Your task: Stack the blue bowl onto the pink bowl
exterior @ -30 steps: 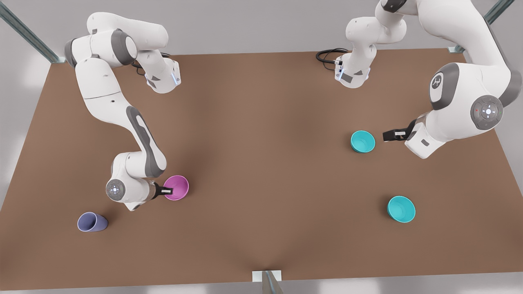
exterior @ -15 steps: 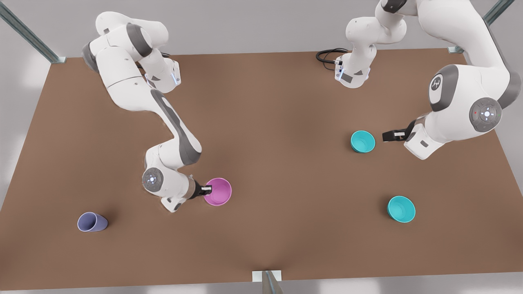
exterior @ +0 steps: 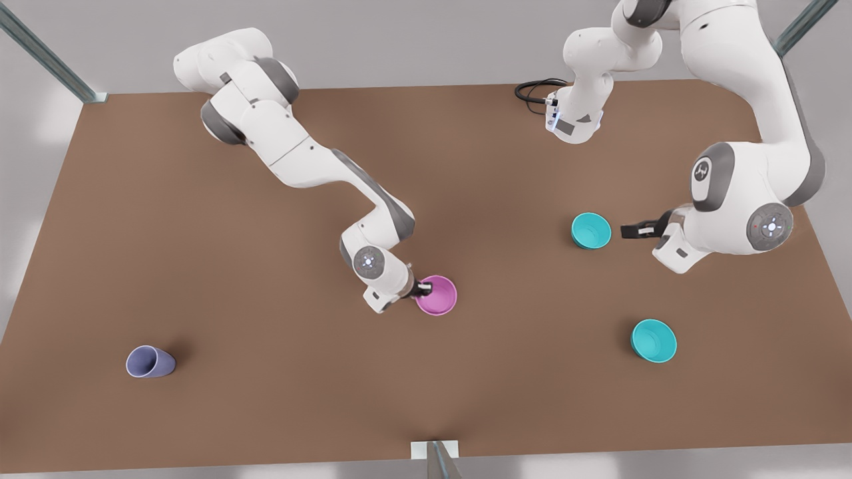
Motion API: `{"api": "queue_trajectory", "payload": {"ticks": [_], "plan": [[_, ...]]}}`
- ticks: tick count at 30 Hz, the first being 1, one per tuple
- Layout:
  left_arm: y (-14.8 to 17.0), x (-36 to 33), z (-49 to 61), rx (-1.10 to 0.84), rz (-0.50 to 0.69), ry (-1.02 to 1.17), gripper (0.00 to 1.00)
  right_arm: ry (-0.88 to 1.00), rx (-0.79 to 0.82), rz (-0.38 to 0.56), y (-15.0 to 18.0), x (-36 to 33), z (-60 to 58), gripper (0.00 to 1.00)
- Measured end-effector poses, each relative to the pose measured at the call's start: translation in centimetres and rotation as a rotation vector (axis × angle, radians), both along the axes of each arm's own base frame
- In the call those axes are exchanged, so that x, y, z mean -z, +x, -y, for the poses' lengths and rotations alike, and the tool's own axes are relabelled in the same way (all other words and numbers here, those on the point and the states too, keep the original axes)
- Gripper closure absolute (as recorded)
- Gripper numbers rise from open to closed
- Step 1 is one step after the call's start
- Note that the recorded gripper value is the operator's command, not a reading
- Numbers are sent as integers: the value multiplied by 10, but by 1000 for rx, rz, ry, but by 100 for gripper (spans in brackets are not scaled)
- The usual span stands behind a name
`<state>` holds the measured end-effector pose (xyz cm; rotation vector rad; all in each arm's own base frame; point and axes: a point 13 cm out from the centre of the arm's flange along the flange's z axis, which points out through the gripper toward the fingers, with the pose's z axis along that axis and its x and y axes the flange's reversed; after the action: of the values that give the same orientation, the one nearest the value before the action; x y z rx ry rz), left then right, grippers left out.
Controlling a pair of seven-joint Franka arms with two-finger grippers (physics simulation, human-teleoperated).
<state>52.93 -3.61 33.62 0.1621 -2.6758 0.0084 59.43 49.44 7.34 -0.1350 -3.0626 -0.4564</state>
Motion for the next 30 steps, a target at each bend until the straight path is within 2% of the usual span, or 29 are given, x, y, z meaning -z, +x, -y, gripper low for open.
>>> {"api": "queue_trajectory", "payload": {"ticks": [3,6,9,11,13,16,17,18,19,20,26,28,30], "plan": [[-45,96,-36,-67,-106,-36,0,22,68,24,16,-17,2,0],[-71,149,-58,-95,-107,-88,0,44,174,73,62,-74,46,0],[-95,198,-69,-65,-95,-128,0,-13,390,48,138,-119,264,0],[-95,217,-68,-21,-67,-153,0,-53,478,37,149,-177,403,0],[-95,235,-64,30,-43,-177,0,-88,499,41,143,-239,497,0],[-96,257,-56,83,-17,-218,0,-166,402,71,95,-347,524,0],[-95,262,-55,100,-8,-228,11,-192,365,61,75,-365,524,0],[-94,266,-55,117,1,-237,34,-216,331,38,55,-373,523,0],[-92,268,-54,134,13,-245,66,-240,302,6,41,-370,527,0],[-90,270,-54,151,23,-253,77,-261,280,-16,31,-368,534,0],[-74,266,-54,245,83,-282,79,-304,162,-74,10,-366,550,0],[-59,257,-52,281,116,-287,79,-307,128,-84,7,-364,550,0],[-27,229,-39,335,169,-290,79,-307,98,-92,5,-362,551,0]]}}
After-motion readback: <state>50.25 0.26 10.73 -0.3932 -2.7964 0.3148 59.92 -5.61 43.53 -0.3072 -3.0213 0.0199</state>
